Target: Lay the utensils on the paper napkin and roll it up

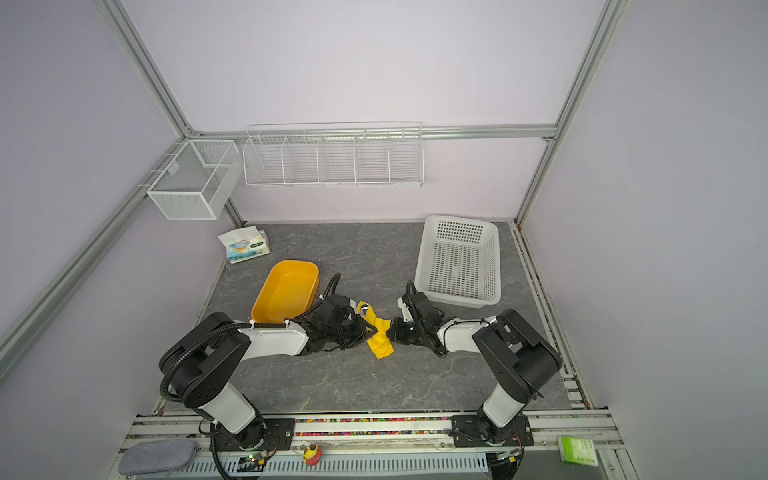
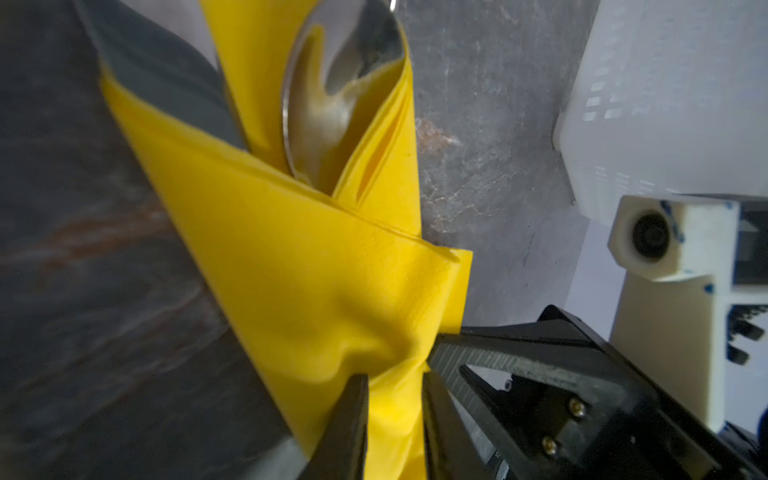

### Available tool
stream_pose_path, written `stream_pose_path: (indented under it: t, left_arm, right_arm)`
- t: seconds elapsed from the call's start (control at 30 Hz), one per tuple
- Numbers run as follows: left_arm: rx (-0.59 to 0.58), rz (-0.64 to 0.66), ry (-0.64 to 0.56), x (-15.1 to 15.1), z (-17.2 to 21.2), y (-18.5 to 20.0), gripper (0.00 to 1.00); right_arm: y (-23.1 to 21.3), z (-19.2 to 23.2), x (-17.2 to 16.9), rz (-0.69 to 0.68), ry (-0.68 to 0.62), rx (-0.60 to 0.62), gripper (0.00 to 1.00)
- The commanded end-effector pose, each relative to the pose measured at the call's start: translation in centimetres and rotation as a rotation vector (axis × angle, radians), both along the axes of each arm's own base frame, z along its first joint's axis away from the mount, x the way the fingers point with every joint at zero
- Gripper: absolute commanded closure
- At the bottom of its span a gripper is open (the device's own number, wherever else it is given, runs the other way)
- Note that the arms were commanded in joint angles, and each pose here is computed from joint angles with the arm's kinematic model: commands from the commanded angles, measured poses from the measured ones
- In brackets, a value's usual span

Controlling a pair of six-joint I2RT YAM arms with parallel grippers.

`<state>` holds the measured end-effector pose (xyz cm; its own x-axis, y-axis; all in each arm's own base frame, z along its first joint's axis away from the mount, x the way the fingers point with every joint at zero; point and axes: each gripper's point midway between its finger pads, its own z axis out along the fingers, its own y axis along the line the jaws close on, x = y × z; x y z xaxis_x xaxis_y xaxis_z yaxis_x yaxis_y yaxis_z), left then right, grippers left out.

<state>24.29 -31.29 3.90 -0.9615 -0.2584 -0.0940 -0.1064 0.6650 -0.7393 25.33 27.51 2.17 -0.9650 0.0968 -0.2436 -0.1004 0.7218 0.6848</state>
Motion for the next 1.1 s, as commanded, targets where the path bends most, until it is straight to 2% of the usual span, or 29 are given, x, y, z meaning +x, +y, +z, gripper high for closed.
stream_pose_path:
  t: [0.0, 0.17, 0.4, 0.8, 0.9, 1.07]
  left_arm:
    - [0.036, 0.034, -0.020, 0.1, 1.0, 1.0, 0.66]
    - [0.112, 0.067, -0.065, -0.3, 1.5, 3.4, 0.60]
    - [0.027, -0.016, -0.069, -0.9, 2.2, 1.4, 0.74]
    - [0.052, -0.073, 0.001, -1.2, -0.5, -0.8, 0.81]
    - [0.064, -0.075, 0.009, -1.5, -1.0, -0.5, 0.82]
    - [0.072, -0.079, 0.019, -1.7, -1.5, -0.4, 0.83]
  right_arm:
    - [-1.0, -0.7, -0.4, -0.065, 0.031, -0.001, 0.94]
    - [-2.1, -0.6, -1.1, -0.182, 0.043, 0.017, 0.94]
    - [-1.4, 0.2, -2.3, -0.179, 0.032, 0.014, 0.94]
    - [-1.3, 0.3, -3.0, -0.171, 0.023, 0.002, 0.93]
    - [-1.3, 0.8, -2.8, -0.157, -0.002, -0.005, 0.88]
    - [-1.2, 2.1, -2.3, -0.118, -0.044, 0.019, 0.69]
